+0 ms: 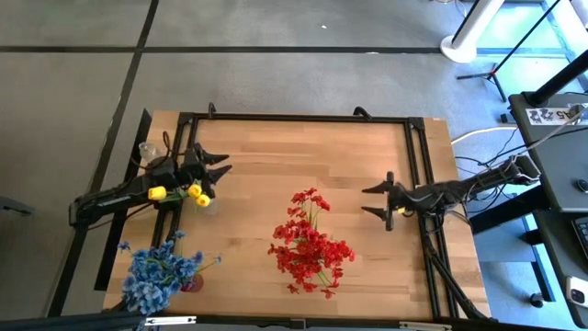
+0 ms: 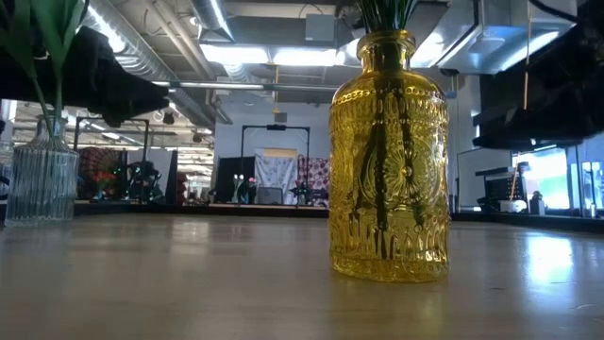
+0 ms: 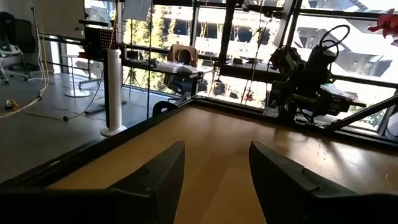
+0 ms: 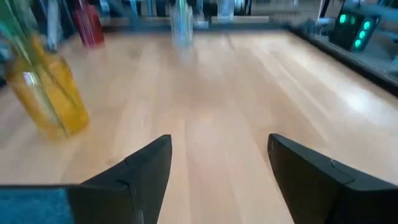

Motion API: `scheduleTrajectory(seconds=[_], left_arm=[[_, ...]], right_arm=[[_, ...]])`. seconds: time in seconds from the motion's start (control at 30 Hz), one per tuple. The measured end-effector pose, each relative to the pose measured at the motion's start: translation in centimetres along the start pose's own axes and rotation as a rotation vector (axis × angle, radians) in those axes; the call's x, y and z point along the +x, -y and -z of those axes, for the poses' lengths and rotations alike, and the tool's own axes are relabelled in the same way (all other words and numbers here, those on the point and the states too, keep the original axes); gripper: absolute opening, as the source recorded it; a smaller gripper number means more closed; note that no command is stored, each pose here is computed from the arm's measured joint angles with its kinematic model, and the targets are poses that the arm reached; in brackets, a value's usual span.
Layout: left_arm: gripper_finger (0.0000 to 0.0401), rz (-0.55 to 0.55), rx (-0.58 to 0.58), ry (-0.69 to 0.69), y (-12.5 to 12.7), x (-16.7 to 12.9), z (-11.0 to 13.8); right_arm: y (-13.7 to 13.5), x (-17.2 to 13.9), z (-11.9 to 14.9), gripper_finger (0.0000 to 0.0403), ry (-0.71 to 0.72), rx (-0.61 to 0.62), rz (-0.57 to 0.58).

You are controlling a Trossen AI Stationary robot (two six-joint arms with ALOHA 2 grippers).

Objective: Sort flowers into vase by color
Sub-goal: Return to Home Position

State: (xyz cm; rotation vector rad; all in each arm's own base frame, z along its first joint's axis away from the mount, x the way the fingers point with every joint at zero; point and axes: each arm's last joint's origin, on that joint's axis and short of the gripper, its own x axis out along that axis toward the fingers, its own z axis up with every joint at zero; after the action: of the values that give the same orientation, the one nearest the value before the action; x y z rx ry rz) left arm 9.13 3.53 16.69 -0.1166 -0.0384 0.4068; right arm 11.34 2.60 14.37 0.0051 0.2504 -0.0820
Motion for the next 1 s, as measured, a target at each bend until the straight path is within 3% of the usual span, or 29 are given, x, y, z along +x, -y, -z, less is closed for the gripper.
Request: scheduleTrajectory(seconds=[0.93,1.0], left_arm=[[0.0176,-0.004,-0.002,-0.001,-0.01,0.01,0.01],[0.0176,-0.003,-0.002,-0.002,-0.01,0.01,0.02]], right_arm=[[0.33,-0.06,0.03,0.0264,-0.004,0.009,-0.033],[0.53,0.04,0.14,0.0264,-0.022,-0.035,-0.085]])
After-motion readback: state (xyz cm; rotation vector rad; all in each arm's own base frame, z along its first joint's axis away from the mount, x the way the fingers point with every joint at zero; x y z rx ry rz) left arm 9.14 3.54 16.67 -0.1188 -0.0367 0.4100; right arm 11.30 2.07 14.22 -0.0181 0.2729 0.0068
